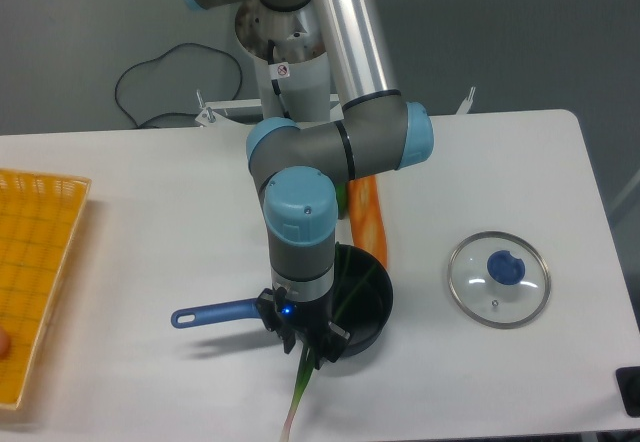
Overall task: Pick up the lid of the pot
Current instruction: 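Open the gripper and drop the green onion onto the table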
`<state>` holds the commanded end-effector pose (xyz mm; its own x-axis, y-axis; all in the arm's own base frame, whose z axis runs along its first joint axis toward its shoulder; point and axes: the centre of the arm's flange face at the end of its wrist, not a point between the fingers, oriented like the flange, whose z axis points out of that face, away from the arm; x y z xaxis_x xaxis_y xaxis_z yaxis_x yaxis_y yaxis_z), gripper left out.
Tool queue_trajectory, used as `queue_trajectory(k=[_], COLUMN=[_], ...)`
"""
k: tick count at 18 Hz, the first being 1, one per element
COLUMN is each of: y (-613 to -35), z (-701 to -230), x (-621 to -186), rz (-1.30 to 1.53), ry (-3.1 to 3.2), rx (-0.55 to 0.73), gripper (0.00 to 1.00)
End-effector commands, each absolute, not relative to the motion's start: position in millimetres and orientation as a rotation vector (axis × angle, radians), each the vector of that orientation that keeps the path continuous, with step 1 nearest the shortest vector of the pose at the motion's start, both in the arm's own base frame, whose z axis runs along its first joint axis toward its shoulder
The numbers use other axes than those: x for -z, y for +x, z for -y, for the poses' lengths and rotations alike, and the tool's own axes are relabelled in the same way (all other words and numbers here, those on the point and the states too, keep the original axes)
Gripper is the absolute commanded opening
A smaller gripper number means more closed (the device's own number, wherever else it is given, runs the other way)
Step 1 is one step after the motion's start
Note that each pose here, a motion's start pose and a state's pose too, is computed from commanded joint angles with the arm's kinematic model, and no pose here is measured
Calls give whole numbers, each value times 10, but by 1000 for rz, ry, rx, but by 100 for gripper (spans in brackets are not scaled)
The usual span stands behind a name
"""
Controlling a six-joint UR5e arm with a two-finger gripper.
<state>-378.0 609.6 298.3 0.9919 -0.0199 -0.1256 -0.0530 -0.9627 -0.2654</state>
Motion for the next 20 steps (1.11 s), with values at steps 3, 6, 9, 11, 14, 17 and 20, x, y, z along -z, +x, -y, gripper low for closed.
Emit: queue_trajectory(k=[3,6,9,11,14,17,20], y=[-3748,-3702,-3694,-3718,-3777,-3813,-3874], z=[-5972,-5889,-5850,-5829,-5759,-5694,-5583], x=[-2860,-2790,-2739,-2769,-2913,-3074,-3290], rz=[-178,-184,-179,-172,-148,-131,-105], ry=[-2888,-2905,-2929,-2928,-2914,-2898,-2881], rx=[-163,-146,-154,-162,-183,-205,-236], gripper=[45,46,50,53,65,73,80])
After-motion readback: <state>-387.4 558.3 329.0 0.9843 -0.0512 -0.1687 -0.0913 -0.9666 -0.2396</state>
